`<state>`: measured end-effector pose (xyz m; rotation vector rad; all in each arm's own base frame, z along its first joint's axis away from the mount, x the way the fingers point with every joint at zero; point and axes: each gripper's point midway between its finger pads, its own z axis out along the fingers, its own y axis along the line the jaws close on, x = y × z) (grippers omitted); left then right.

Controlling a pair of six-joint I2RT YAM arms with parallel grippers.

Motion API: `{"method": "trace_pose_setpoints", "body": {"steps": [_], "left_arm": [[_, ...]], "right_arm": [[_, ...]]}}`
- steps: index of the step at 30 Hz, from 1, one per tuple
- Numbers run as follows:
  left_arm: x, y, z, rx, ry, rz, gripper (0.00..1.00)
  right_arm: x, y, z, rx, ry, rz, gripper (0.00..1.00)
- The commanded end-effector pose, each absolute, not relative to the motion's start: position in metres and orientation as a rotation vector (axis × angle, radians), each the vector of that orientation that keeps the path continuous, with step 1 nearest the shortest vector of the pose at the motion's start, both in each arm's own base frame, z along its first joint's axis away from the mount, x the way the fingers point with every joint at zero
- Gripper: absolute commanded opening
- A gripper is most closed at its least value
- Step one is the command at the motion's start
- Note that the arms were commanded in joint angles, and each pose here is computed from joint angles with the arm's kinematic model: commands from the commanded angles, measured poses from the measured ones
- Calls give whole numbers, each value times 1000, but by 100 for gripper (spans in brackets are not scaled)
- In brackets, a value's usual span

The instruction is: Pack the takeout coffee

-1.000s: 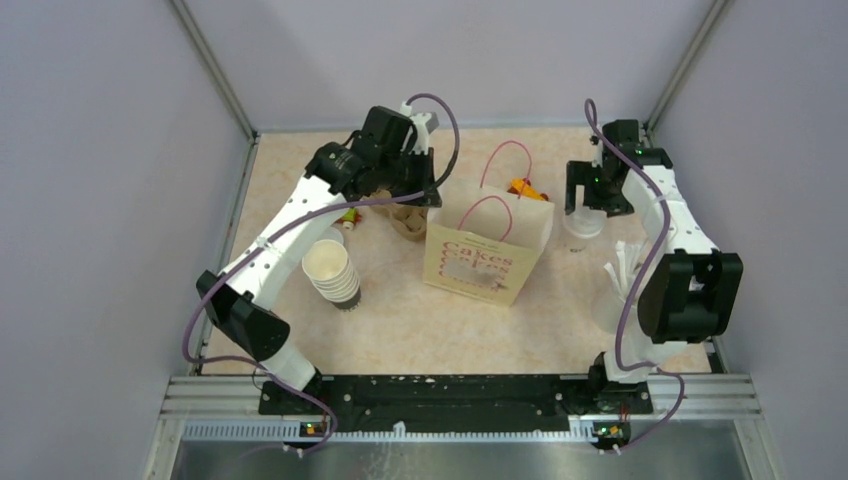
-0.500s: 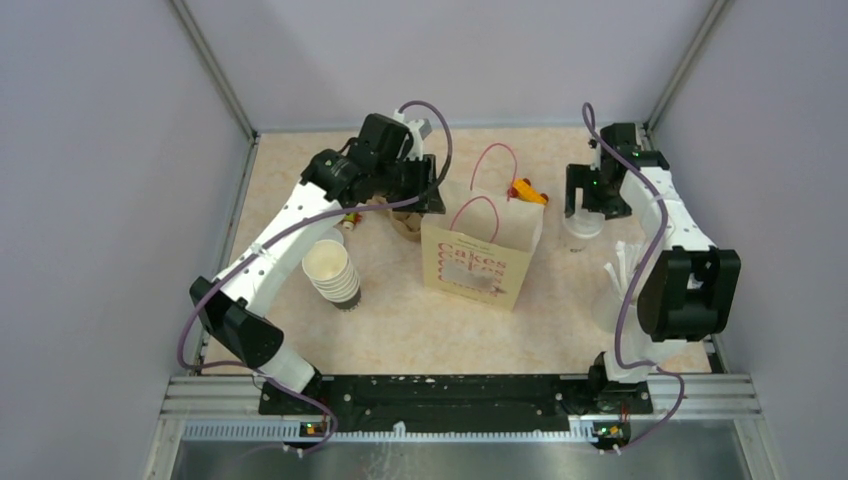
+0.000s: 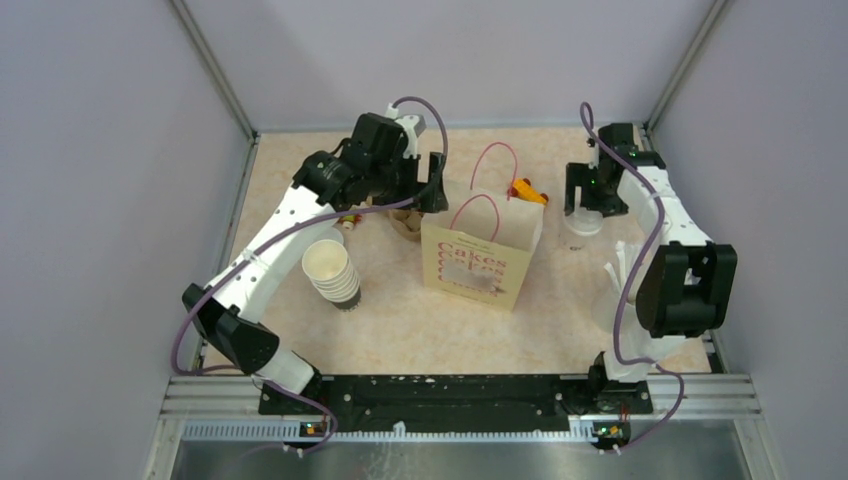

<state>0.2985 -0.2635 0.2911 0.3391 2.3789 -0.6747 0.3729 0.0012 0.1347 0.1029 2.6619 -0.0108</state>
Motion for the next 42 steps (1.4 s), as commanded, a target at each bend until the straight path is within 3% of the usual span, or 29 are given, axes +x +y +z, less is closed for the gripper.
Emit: {"method": "trace_pose_setpoints", "body": {"steps": [1, 4, 11, 21, 42], "left_arm": [[307, -241, 319, 297, 2267, -555, 99], [318, -217, 319, 231, 2247, -433, 99], [316, -217, 326, 355, 2221, -488, 98], [311, -256, 321, 524, 2240, -688, 80], [314, -287, 305, 644, 2266, -702, 68]], "right_arm": [[369, -3, 123, 120, 2676, -35, 80], [366, -3, 121, 112, 2688, -33, 79], [363, 1, 130, 120, 2677, -5, 74], [370, 0, 176, 143, 2593, -3, 70], [344, 12, 282, 158, 2413, 32, 67]]}}
